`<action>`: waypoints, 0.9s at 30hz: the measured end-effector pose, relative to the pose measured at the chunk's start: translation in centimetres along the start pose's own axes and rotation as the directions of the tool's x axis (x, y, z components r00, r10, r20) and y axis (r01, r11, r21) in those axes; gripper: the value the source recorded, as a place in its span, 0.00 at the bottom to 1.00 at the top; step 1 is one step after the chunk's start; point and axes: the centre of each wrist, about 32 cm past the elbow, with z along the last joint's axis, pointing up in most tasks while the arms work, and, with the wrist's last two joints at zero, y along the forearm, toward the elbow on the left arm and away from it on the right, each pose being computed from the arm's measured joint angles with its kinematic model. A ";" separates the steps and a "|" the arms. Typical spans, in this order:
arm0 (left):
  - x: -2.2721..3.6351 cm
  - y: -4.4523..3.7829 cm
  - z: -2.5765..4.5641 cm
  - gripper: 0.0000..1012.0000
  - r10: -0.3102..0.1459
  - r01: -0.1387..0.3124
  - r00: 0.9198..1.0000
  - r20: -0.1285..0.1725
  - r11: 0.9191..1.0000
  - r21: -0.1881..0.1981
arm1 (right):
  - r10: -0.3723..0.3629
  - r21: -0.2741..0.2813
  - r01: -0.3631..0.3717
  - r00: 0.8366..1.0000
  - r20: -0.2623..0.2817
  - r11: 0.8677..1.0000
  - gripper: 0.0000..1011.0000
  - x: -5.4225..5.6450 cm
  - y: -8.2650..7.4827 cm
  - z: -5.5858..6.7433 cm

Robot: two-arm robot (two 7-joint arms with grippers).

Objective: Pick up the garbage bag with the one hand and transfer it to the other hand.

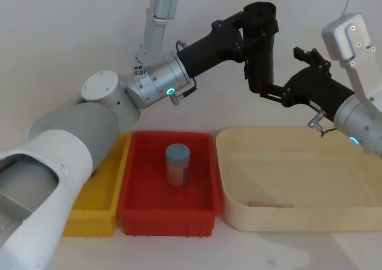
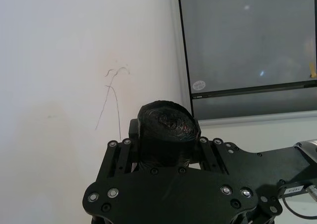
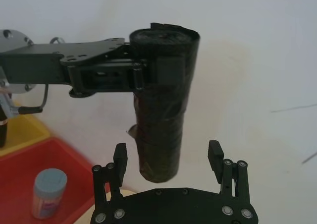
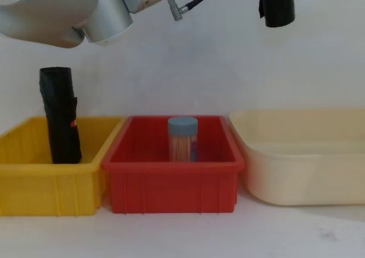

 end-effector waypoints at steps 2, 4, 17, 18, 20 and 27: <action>0.00 0.00 0.00 0.53 0.000 0.000 1.000 0.000 1.000 0.000 | 0.005 0.000 -0.005 1.000 0.001 1.000 0.99 0.0 0.2 0.1; 0.00 -0.01 0.00 0.53 0.000 0.000 1.000 0.000 1.000 0.000 | 0.013 0.000 -0.013 1.000 0.001 1.000 0.99 -0.1 0.4 0.2; -0.01 -0.04 0.00 0.53 -0.001 0.001 1.000 0.000 1.000 0.000 | 0.038 -0.003 -0.038 0.999 0.004 0.999 0.99 -0.3 1.8 0.5; -0.01 -0.03 0.01 0.53 -0.001 0.001 1.000 0.000 1.000 0.000 | 0.039 -0.003 -0.039 0.999 0.003 0.999 0.99 -0.4 1.9 0.5; -0.01 -0.03 0.00 0.53 -0.001 0.001 1.000 0.000 1.000 0.000 | 0.042 -0.004 -0.042 0.999 0.003 0.999 0.99 -0.4 2.2 0.5; -0.01 -0.02 0.00 0.53 0.000 0.000 1.000 0.000 1.000 0.000 | 0.049 -0.006 -0.049 0.999 0.000 0.999 0.99 -0.7 3.2 0.5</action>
